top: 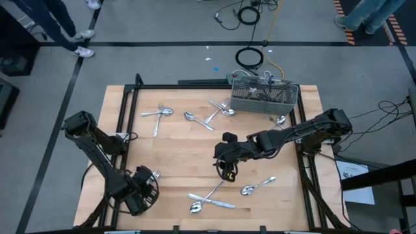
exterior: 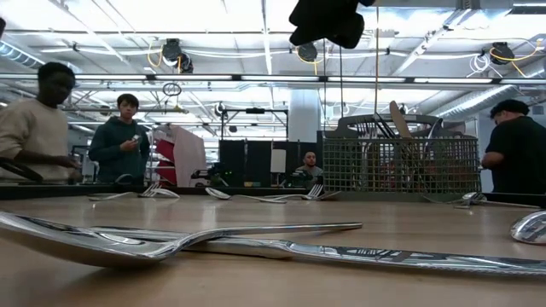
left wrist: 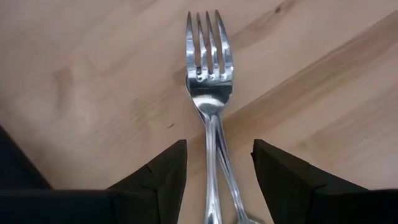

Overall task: Sort silverware
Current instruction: Put the silver fork into the gray utensil holder

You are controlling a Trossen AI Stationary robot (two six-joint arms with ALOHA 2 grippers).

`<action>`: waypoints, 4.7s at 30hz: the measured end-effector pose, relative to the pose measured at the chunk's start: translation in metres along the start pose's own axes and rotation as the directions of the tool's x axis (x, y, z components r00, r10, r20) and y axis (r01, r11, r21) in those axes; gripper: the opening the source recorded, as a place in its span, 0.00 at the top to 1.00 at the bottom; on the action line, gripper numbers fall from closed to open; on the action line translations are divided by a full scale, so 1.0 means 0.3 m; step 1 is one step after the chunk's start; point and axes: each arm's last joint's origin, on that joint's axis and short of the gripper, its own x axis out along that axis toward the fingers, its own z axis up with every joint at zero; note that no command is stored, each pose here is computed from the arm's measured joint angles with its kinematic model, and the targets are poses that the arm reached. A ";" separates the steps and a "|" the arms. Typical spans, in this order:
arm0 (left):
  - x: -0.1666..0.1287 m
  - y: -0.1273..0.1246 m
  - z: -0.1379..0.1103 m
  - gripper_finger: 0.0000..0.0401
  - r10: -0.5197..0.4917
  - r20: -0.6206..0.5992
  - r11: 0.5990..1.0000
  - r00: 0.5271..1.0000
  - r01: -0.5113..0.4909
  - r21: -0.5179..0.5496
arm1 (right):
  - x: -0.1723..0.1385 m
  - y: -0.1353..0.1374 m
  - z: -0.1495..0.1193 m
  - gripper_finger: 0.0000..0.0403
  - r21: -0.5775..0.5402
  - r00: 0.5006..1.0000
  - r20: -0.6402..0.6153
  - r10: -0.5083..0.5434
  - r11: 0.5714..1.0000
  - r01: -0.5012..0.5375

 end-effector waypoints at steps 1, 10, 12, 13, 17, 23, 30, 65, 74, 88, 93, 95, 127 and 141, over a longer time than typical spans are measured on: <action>0.004 0.002 0.000 0.52 -0.001 0.003 1.000 1.000 0.001 0.002 | 0.000 -0.002 0.001 0.67 0.000 1.000 0.000 -0.001 1.000 0.001; 0.010 -0.007 -0.002 0.52 -0.032 0.017 0.998 0.999 0.031 0.052 | 0.001 -0.010 0.002 0.67 -0.011 1.000 -0.002 -0.007 1.000 0.007; 0.020 -0.008 -0.004 0.52 -0.016 0.023 0.998 1.000 0.015 0.055 | 0.001 -0.010 0.002 0.67 -0.014 1.000 -0.003 -0.008 1.000 0.008; 0.026 -0.010 -0.006 0.52 -0.009 0.026 0.998 1.000 0.007 0.056 | 0.001 -0.010 0.002 0.67 -0.015 1.000 -0.003 -0.008 1.000 0.008; 0.053 -0.023 -0.016 0.52 0.001 0.030 0.998 1.000 -0.003 0.061 | 0.001 -0.010 0.002 0.67 -0.015 1.000 -0.004 -0.008 1.000 0.008; 0.081 -0.028 -0.023 0.52 0.034 0.043 0.997 0.998 -0.037 0.063 | 0.001 -0.010 0.001 0.67 -0.019 1.000 -0.005 -0.008 1.000 0.008; 0.112 -0.036 -0.032 0.52 0.057 0.046 0.996 0.997 -0.060 0.067 | 0.001 -0.010 0.001 0.67 -0.019 1.000 -0.005 -0.008 1.000 0.008; -0.016 -0.023 0.003 0.99 -0.012 0.092 0.998 0.996 0.006 0.061 | 0.001 -0.012 -0.004 0.67 -0.029 1.000 -0.023 -0.010 1.000 0.009; -0.122 0.007 0.052 0.99 -0.192 0.194 0.981 0.962 0.184 0.058 | 0.005 -0.037 0.008 0.67 -0.003 0.998 -0.033 0.045 0.999 -0.045; -0.006 -0.041 -0.007 0.79 -0.077 0.059 0.741 0.995 0.018 0.672 | 0.005 -0.037 0.008 0.67 0.002 0.997 -0.039 0.063 0.998 -0.063; 0.054 -0.035 -0.026 0.64 0.048 -0.014 0.668 0.999 -0.021 0.744 | 0.005 -0.036 0.007 0.67 0.007 0.997 -0.039 0.064 0.998 -0.064; 0.059 -0.028 -0.027 0.60 0.074 -0.003 0.645 0.997 -0.046 0.763 | 0.005 -0.035 0.007 0.67 0.015 0.997 -0.040 0.067 0.998 -0.067; 0.125 -0.003 -0.027 0.74 0.071 -0.079 0.456 0.994 0.038 0.889 | 0.005 -0.036 0.004 0.67 0.034 0.997 -0.049 0.065 0.997 -0.063; 0.119 -0.004 -0.025 0.96 0.082 -0.065 0.503 0.994 0.015 0.864 | 0.004 -0.031 0.003 0.67 0.047 0.997 -0.049 0.068 0.997 -0.065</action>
